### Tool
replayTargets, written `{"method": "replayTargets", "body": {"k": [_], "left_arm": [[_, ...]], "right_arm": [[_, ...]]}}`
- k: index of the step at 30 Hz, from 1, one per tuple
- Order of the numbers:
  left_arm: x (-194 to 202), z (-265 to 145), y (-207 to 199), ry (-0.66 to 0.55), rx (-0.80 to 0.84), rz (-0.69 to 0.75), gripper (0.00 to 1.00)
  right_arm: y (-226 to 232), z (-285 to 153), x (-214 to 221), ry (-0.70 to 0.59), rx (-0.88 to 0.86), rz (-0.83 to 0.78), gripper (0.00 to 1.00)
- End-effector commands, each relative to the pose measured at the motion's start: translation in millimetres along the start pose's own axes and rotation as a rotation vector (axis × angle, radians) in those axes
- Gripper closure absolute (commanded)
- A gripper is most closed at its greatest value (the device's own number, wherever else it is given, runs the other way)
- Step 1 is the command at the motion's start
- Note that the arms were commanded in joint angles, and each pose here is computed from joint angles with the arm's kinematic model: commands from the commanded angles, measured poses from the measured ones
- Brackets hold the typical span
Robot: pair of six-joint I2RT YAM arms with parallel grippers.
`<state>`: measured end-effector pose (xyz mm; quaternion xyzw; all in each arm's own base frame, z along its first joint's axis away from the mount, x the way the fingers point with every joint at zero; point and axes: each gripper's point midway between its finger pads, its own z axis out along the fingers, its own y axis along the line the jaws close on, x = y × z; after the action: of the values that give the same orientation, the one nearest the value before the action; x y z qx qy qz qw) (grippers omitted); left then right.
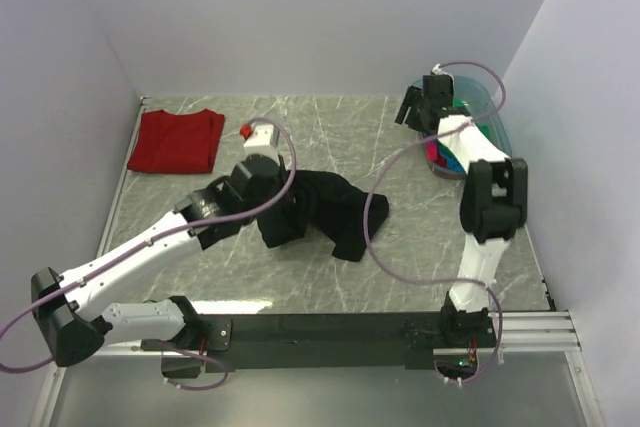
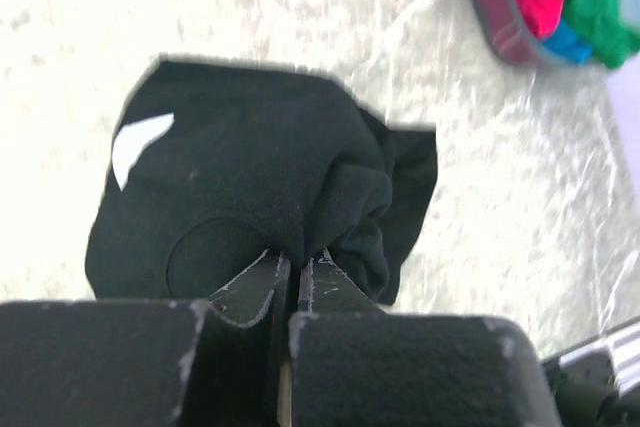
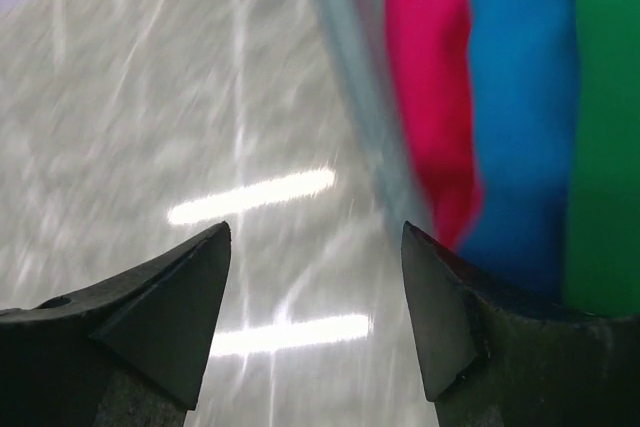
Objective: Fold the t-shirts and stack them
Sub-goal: Flatten the tshirt out
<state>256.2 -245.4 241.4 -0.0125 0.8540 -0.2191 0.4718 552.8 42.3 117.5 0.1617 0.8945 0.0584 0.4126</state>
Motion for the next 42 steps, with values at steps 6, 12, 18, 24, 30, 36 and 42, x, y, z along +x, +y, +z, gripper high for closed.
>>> {"method": "replayTargets", "body": {"k": [6, 12, 18, 24, 30, 36, 42], "left_arm": [[-76, 29, 11, -0.110, -0.016, -0.008, 1.00], [-71, 48, 46, -0.086, -0.103, -0.016, 1.00], [-62, 60, 70, -0.060, -0.171, -0.019, 1.00], [-54, 67, 82, -0.032, -0.200, -0.016, 0.99], [-56, 71, 98, -0.032, -0.248, -0.014, 1.00], [-57, 67, 108, -0.036, -0.264, -0.017, 0.99], [-64, 60, 114, -0.057, -0.268, -0.025, 1.00]], "right_arm": [[82, -170, 4, -0.189, -0.268, -0.046, 0.25], [83, -200, 118, -0.047, -0.287, -0.108, 0.26], [86, -210, 216, 0.107, -0.285, -0.262, 0.27], [97, -223, 287, 0.194, -0.300, -0.360, 0.27], [110, -219, 327, 0.261, -0.309, -0.416, 0.27], [109, -199, 360, 0.336, -0.252, -0.459, 0.27], [101, -189, 363, 0.328, -0.201, -0.482, 0.54]]}}
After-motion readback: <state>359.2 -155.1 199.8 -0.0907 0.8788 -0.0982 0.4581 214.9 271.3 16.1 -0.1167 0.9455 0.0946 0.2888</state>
